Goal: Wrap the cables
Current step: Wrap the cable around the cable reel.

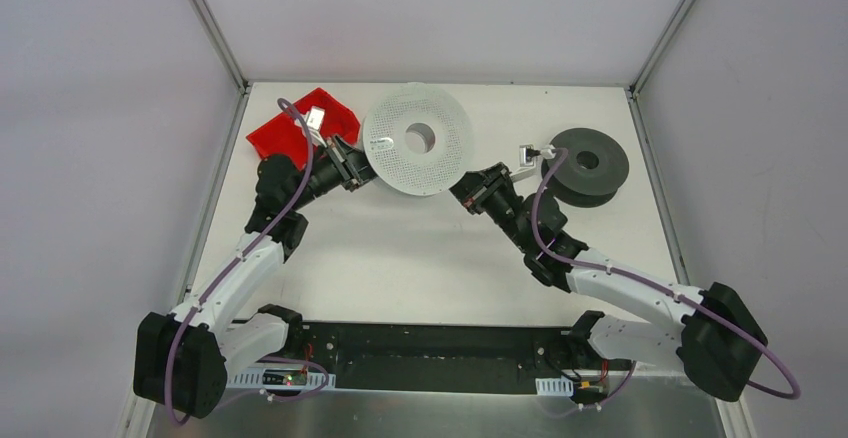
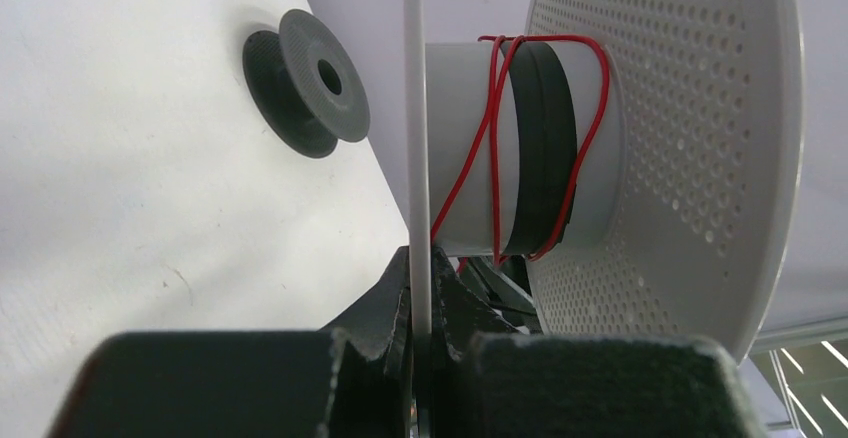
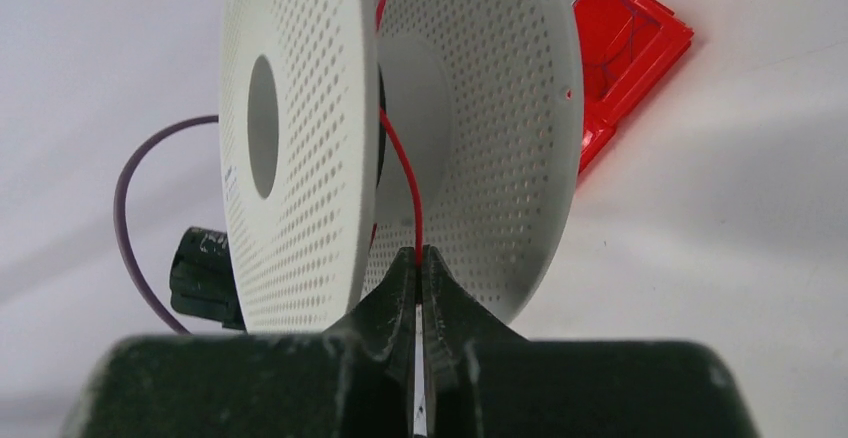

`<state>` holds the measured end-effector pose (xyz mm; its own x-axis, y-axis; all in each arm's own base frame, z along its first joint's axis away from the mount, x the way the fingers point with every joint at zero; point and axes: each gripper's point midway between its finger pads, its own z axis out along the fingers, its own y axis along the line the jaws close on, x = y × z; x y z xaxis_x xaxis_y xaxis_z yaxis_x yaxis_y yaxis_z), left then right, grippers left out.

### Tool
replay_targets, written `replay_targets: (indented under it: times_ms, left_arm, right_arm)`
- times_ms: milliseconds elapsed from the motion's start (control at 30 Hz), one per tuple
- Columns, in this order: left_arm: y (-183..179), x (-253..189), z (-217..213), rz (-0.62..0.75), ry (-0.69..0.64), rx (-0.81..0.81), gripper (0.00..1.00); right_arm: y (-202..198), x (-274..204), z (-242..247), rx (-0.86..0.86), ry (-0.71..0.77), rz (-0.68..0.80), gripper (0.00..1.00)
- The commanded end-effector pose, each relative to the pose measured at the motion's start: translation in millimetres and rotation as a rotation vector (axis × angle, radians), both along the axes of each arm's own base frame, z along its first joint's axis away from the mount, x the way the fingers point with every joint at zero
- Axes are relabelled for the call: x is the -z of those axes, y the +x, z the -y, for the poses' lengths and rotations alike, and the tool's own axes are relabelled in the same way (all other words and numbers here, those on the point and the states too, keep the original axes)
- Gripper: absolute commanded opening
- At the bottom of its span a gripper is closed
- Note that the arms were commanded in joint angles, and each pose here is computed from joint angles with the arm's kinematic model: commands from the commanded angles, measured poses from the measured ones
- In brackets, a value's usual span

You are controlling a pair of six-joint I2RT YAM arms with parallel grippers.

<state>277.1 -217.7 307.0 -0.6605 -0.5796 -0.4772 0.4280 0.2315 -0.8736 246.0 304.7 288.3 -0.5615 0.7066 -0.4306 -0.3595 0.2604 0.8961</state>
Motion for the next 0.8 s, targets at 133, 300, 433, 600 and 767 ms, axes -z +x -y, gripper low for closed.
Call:
replay_targets:
  times_ms: [133, 300, 433, 600, 767]
  left_arm:
    - [1.0, -42.0, -6.5, 0.074, -0.146, -0.055, 0.00]
    - [-4.7, -60.1, 2.3, 0.111, -0.182, -0.039, 0.00]
    - [-5.4, -62.1, 7.2, 0.109, -0.195, -0.038, 0.00]
    - [-6.9, -61.6, 10.8, 0.106, -0.200, -0.030, 0.00]
    - [-7.2, -62.9, 9.6, 0.115, -0.209, -0.037, 0.00]
  right_arm:
    - [25.9, -54.5, 8.3, 0.131, 0.305, 0.023, 0.00]
    - [35.0, -49.0, -0.2, 0.146, 0.294, 0.001, 0.00]
    - [38.7, -48.5, -5.7, 0.151, 0.308, -0.010, 0.00]
    - [40.4, -39.2, -9.7, 0.195, 0.256, -0.022, 0.00]
    - [42.4, -22.4, -17.0, 0.205, 0.215, -0.066, 0.00]
